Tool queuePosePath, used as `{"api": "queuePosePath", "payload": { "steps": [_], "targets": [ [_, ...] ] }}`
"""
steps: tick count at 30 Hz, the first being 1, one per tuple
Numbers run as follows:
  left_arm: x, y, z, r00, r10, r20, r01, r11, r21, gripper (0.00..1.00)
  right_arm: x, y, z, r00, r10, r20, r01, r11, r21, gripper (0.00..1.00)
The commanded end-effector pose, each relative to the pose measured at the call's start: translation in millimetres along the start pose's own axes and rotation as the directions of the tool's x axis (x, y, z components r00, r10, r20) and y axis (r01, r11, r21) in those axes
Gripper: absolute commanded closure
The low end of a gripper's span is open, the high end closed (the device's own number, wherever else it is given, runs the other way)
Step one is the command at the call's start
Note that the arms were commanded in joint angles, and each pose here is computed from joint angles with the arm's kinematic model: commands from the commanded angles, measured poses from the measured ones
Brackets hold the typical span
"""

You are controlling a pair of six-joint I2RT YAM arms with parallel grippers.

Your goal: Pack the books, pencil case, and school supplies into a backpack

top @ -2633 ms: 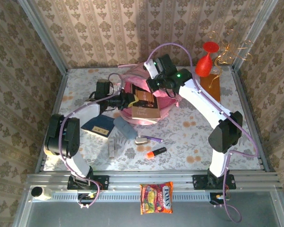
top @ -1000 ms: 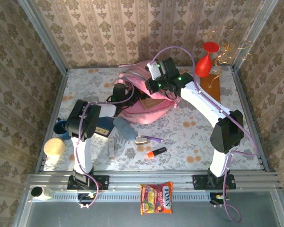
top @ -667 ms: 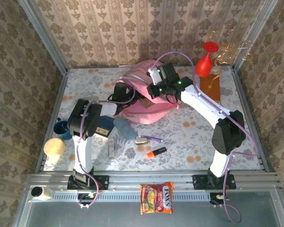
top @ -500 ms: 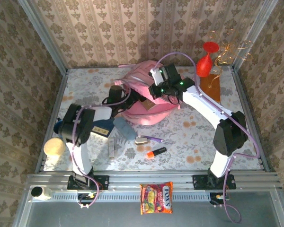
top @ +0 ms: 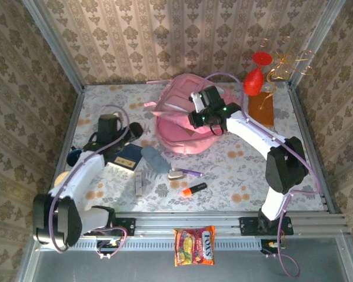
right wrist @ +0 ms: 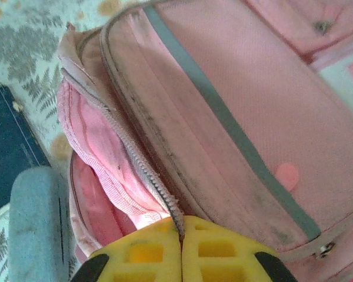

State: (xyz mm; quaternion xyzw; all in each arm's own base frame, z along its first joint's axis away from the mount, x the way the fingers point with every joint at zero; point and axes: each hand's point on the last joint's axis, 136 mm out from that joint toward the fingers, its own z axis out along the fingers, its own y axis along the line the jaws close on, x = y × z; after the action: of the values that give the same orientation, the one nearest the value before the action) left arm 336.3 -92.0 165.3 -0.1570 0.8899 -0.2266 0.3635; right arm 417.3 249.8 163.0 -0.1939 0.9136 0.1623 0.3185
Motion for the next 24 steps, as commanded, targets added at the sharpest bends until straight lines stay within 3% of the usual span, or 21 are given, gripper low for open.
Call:
{"api": "queuePosePath", "payload": {
  "steps": [1,4,7,12,16,24],
  "targets": [
    [22.6,70.5,-21.1,0.998,0.004,-0.056,-0.018,0.967,-0.254,0.26,1.0,2.4,2.9,0.999,0.004,0.034,-0.005,1.0,0.023,0.62],
    [26.8,98.3,-30.0,0.999,-0.048,-0.01,0.043,0.946,-0.32,0.15,-10.6,13.3,-4.7,0.996,-0.044,0.075,0.042,0.999,0.034,0.48],
    [40.1,119.9,-32.0,0.996,-0.091,0.01,0.088,0.92,-0.383,0.11,-25.7,29.3,-11.0,0.986,-0.115,0.12,0.109,0.992,0.057,0.4],
    [62.9,138.0,-17.4,0.984,-0.177,-0.021,0.153,0.899,-0.41,0.11,-27.0,45.3,-5.6,0.981,-0.142,0.134,0.139,0.99,0.032,0.38],
    [65.7,134.0,2.1,0.978,-0.202,-0.059,0.166,0.913,-0.373,0.12,-18.5,45.6,3.2,0.985,-0.132,0.107,0.131,0.991,0.021,0.39],
    [62.1,137.5,33.0,0.977,-0.183,-0.113,0.13,0.919,-0.373,0.24,-11.2,44.3,2.6,0.988,-0.117,0.103,0.116,0.993,0.018,0.4]
  ]
}}
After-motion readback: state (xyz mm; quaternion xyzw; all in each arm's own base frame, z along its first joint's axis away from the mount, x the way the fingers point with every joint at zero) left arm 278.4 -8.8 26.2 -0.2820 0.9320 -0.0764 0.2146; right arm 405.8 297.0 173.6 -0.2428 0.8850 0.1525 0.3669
